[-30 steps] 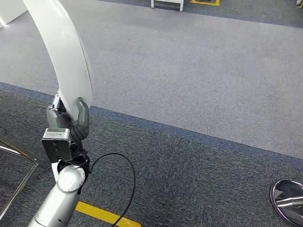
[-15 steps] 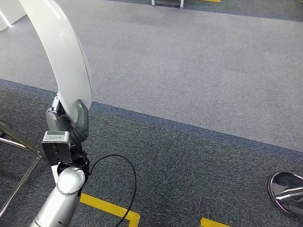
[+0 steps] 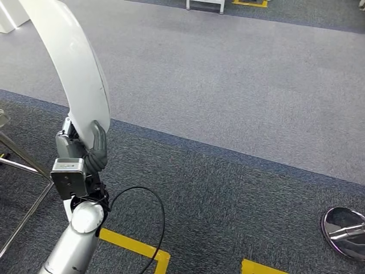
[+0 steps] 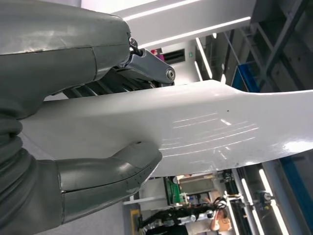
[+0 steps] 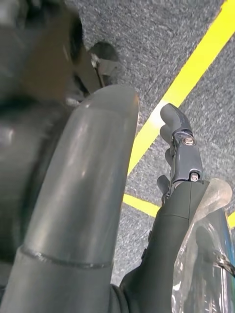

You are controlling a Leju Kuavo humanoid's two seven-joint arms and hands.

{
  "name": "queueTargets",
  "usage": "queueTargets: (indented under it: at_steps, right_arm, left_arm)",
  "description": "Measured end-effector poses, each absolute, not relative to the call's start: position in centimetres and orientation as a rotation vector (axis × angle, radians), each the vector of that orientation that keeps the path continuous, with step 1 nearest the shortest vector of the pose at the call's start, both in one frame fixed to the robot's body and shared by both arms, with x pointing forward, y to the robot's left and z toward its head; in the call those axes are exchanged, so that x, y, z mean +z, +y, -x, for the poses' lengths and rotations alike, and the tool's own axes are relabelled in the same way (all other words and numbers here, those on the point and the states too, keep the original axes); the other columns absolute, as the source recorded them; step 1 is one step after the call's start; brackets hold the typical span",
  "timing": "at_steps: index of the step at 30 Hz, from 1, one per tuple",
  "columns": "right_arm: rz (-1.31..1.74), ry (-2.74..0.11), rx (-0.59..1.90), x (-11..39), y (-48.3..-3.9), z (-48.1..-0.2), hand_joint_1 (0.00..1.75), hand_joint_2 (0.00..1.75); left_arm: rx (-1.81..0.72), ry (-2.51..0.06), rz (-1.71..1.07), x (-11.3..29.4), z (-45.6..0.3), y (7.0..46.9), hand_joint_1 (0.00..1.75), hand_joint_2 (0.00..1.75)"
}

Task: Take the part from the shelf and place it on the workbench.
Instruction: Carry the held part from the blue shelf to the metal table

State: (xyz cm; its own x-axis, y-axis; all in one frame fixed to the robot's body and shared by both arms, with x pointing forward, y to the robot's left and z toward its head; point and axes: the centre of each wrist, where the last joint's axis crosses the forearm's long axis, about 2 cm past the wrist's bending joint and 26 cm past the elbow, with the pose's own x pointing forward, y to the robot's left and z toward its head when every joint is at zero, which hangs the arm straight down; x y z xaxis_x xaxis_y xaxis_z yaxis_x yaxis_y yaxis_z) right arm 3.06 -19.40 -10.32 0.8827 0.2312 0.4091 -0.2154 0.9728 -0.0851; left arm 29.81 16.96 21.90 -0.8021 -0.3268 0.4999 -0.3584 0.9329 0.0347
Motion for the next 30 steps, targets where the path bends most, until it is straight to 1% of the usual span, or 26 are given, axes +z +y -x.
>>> queueTargets:
  at_steps: [12, 30]
  right_arm:
    - [0.007, -0.457, 0.215, -10.3, -19.3, -2.8, 0.0, 0.0]
    - [-0.011, -0.462, 0.192, -10.4, -19.4, -2.5, 0.0, 0.0]
  left_arm:
    - [0.086, -2.582, -0.522, 21.9, -29.9, 17.2, 1.75, 1.75]
    - [0.104, -2.614, -0.524, 23.0, -30.0, 15.8, 1.75, 1.75]
